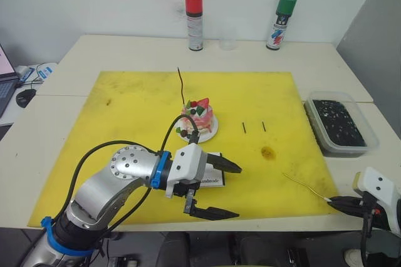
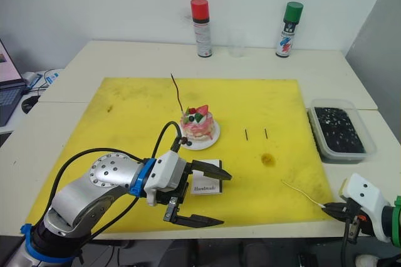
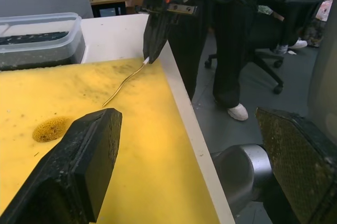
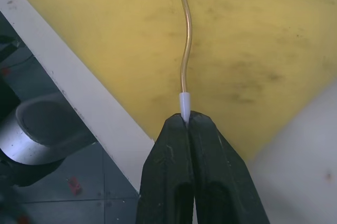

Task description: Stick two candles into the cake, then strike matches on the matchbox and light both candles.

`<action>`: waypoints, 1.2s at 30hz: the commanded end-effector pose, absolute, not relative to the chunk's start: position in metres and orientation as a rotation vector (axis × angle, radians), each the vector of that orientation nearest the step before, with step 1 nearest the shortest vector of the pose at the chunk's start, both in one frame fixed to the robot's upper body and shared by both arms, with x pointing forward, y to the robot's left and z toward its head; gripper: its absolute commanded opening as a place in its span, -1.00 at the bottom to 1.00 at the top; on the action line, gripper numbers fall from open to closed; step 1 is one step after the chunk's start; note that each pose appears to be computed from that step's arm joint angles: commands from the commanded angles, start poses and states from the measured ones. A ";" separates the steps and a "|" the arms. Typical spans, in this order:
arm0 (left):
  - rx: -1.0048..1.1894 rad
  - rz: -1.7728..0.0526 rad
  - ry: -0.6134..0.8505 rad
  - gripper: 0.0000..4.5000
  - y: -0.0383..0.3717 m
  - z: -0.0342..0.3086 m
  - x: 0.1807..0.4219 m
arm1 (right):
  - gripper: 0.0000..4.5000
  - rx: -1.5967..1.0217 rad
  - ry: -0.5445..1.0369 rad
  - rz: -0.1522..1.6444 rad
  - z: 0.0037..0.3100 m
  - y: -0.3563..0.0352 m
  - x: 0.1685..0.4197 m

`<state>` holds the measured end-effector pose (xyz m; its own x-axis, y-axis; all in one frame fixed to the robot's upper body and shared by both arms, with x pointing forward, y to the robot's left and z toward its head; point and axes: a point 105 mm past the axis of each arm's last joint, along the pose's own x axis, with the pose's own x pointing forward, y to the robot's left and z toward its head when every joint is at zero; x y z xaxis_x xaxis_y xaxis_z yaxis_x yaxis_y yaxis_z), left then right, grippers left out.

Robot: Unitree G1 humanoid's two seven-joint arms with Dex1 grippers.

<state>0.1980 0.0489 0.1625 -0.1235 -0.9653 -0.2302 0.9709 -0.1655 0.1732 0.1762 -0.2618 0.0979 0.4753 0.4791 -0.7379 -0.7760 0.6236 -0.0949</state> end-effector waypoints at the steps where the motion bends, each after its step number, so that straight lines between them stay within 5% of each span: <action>1: 0.345 -1.740 -0.034 1.00 0.043 0.171 0.192 | -0.72 -0.484 0.737 0.785 0.100 -0.265 0.181; 5: 0.348 -1.742 -0.038 1.00 0.042 0.169 0.193 | -0.11 -0.508 0.741 0.795 0.106 -0.264 0.183; 16: 0.478 -1.792 -0.136 1.00 0.031 0.161 0.194 | -0.11 -0.691 1.005 0.782 0.147 -0.253 0.183; 36: 0.475 -1.806 -0.183 1.00 0.019 0.156 0.182 | -0.11 -0.576 1.059 0.735 0.106 -0.240 0.194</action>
